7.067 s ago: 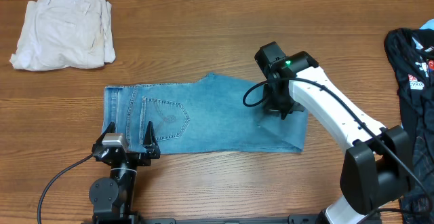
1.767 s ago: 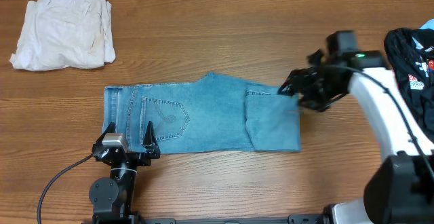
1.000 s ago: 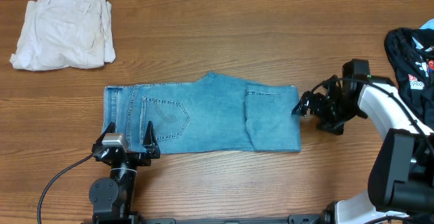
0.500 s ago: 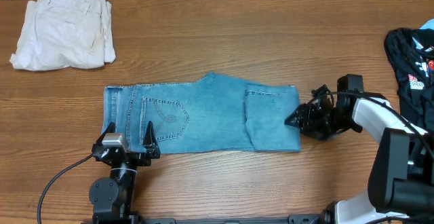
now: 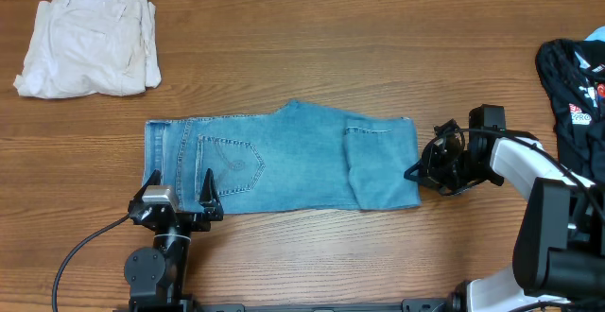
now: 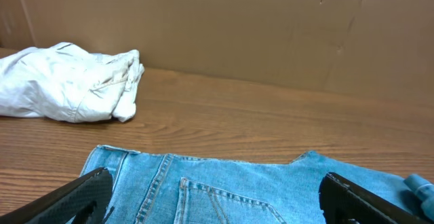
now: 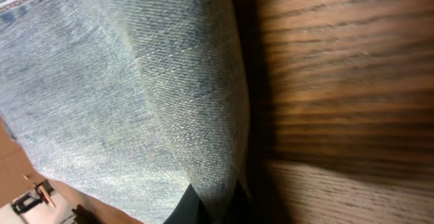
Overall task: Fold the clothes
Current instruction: 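Grasp the right folded edge of the jeans with right gripper, then fold the right edge leftward over the jeans with right gripper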
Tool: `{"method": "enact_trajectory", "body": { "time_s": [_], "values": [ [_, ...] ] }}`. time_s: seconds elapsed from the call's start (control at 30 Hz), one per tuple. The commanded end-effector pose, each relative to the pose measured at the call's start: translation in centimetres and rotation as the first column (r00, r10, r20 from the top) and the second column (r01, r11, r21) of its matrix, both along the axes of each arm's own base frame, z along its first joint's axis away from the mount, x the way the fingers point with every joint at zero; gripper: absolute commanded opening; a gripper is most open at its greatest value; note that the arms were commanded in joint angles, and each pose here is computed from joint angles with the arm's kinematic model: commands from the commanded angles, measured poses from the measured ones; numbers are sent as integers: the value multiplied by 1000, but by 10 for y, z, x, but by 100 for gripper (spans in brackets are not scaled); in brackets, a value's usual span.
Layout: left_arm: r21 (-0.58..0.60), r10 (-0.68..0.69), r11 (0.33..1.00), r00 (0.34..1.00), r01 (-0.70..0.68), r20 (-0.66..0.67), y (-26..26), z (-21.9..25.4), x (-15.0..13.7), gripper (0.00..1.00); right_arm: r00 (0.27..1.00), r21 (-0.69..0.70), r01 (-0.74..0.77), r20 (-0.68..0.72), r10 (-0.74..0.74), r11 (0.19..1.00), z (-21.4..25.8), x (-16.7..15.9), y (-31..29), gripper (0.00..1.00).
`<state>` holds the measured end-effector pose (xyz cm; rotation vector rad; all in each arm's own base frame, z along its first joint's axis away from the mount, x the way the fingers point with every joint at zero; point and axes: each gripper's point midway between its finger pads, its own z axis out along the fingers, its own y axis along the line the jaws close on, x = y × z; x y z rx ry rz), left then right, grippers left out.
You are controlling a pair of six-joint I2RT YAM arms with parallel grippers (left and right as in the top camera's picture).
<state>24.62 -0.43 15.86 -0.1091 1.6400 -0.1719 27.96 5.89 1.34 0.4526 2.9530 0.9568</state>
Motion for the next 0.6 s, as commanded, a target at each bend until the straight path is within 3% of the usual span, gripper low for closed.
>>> {"method": "enact_trajectory", "body": {
  "time_s": [0.0,0.3,0.57],
  "values": [
    [19,2,1000,1000,-3,3,1,-1,0,100,998,-120,62,23,-59,991,9,14,-30,4],
    [19,2,1000,1000,-3,3,1,-1,0,100,978,-425,206,73,-194,881,70,19,-98,4],
    [19,2,1000,1000,-3,3,1,-1,0,100,970,-465,223,193,-148,856,119,33,-87,4]
  ]
}}
